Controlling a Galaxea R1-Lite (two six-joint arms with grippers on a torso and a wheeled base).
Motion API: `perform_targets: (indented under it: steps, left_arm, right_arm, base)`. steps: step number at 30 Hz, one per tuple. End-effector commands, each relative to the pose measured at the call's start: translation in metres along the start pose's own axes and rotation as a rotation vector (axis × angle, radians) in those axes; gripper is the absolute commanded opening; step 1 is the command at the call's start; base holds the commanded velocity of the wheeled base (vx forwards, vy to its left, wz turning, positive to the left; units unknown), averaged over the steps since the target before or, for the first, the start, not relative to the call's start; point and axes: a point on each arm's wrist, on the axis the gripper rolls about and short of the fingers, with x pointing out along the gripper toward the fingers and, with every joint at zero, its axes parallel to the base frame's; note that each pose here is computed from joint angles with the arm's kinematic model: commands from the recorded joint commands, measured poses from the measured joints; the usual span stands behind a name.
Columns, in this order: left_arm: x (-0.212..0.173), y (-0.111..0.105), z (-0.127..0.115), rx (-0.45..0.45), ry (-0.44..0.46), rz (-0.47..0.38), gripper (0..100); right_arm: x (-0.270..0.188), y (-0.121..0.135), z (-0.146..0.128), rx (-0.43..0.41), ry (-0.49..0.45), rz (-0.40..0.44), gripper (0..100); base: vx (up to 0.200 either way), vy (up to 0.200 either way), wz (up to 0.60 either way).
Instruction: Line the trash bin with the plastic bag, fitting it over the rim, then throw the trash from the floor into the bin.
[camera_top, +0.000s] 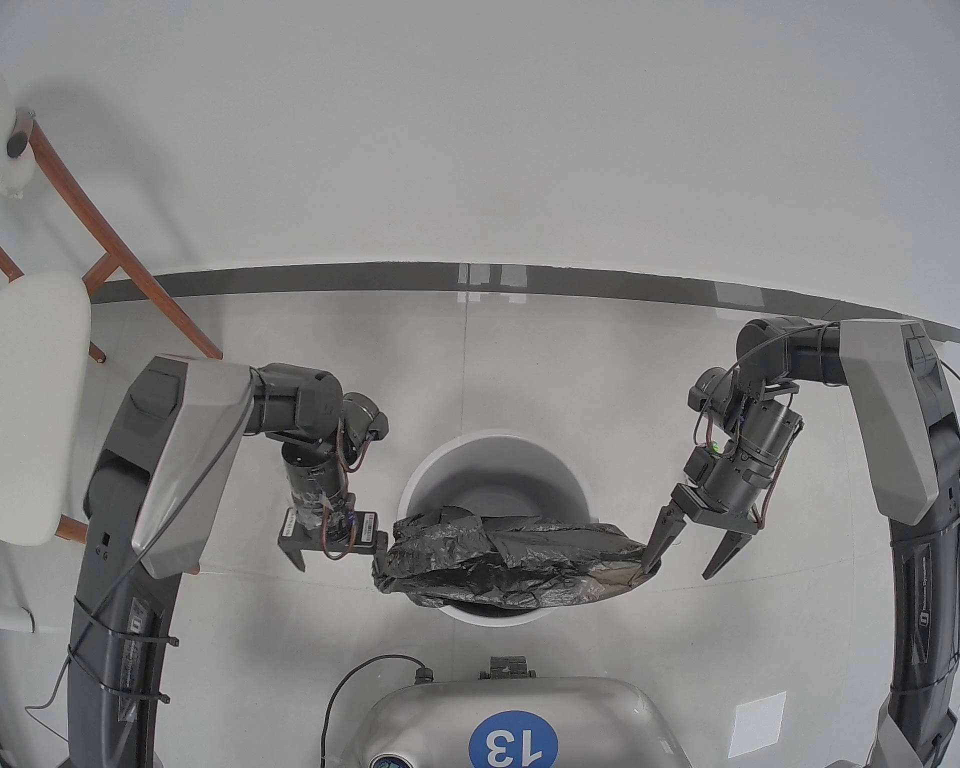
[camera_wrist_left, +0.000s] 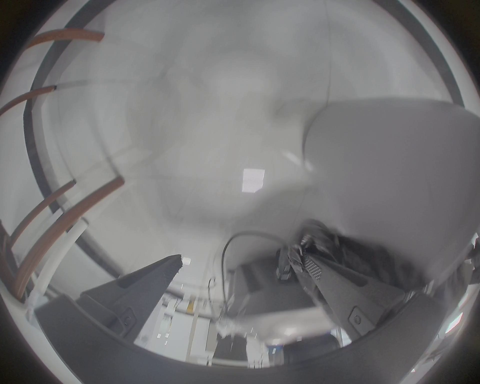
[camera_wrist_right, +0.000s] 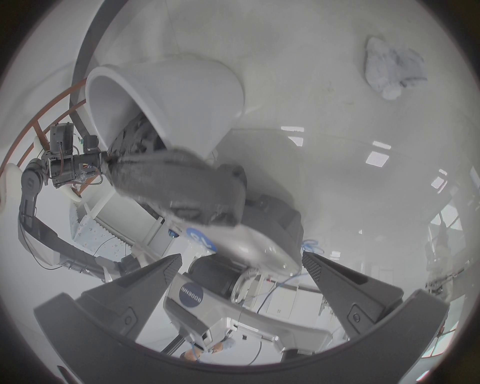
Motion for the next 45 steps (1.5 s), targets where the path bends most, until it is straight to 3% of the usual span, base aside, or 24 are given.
perform_targets:
  steps: [1, 5, 8, 11, 15, 20, 24, 26, 28, 29, 31, 33, 34, 39, 40, 45]
  left_arm:
    - [-0.048, 0.018, -0.025, -0.011, 0.121, -0.016, 100]
    - [-0.078, 0.028, -0.049, -0.033, 0.248, -0.002, 100]
    - [-0.098, 0.030, -0.069, -0.044, 0.346, 0.028, 100]
    - [-0.113, 0.027, -0.075, -0.109, 0.304, 0.022, 100]
    - [-0.126, 0.029, -0.080, -0.074, 0.278, -0.031, 100]
    - [-0.124, 0.025, -0.081, -0.081, 0.289, -0.027, 100]
    - [-0.152, 0.029, -0.094, -0.083, 0.220, -0.068, 100]
    - [-0.196, 0.041, -0.120, 0.031, 0.106, -0.179, 100]
    - [-0.231, 0.052, -0.146, 0.216, -0.015, -0.284, 100]
    - [-0.233, 0.053, -0.148, 0.229, -0.023, -0.289, 100]
    - [-0.265, 0.065, -0.178, 0.391, -0.181, -0.347, 100]
    - [-0.265, 0.065, -0.178, 0.391, -0.181, -0.347, 100]
    - [-0.244, 0.062, -0.195, 0.388, -0.172, -0.354, 100]
    - [-0.210, 0.060, -0.200, 0.315, -0.372, -0.414, 100]
    - [-0.192, 0.060, -0.205, 0.309, -0.466, -0.440, 100]
    - [-0.157, 0.059, -0.207, 0.304, -0.610, -0.457, 100]
  right_arm:
    - [-0.029, 0.006, -0.027, 0.031, 0.051, -0.001, 100]
    - [-0.045, 0.013, -0.051, 0.071, 0.134, -0.006, 100]
    - [-0.059, 0.021, -0.062, 0.087, 0.098, -0.007, 100]
    - [-0.080, 0.029, -0.079, 0.048, 0.032, -0.001, 100]
    - [-0.100, 0.036, -0.096, -0.043, -0.040, 0.001, 100]
    - [-0.103, 0.037, -0.100, -0.042, -0.045, 0.005, 100]
    - [-0.122, 0.041, -0.119, -0.074, -0.112, 0.009, 100]
    - [-0.142, 0.049, -0.146, -0.198, -0.193, 0.003, 100]
    - [-0.157, 0.055, -0.169, -0.320, -0.261, -0.009, 100]
    - [-0.158, 0.055, -0.170, -0.325, -0.265, -0.009, 100]
    - [-0.167, 0.063, -0.189, -0.393, -0.311, -0.017, 100]
    - [-0.167, 0.063, -0.189, -0.393, -0.311, -0.017, 100]
    - [-0.153, 0.060, -0.200, -0.391, -0.235, -0.026, 100]
    - [-0.147, 0.056, -0.204, -0.399, -0.268, -0.034, 100]
    - [-0.142, 0.053, -0.207, -0.414, -0.312, -0.034, 100]
    - [-0.114, 0.039, -0.213, -0.486, -0.490, -0.039, 100]
  base:
    - [0.000, 0.000, 0.00]
    - [0.000, 0.000, 0.00]
    - [0.000, 0.000, 0.00]
    - [0.000, 0.000, 0.00]
    - [0.000, 0.000, 0.00]
    - [0.000, 0.000, 0.00]
    - [0.000, 0.000, 0.00]
    - [0.000, 0.000, 0.00]
    - [0.000, 0.000, 0.00]
    - [0.000, 0.000, 0.00]
    - [0.000, 0.000, 0.00]
    - [0.000, 0.000, 0.00]
    - [0.000, 0.000, 0.00]
    - [0.000, 0.000, 0.00]
    - [0.000, 0.000, 0.00]
    - [0.000, 0.000, 0.00]
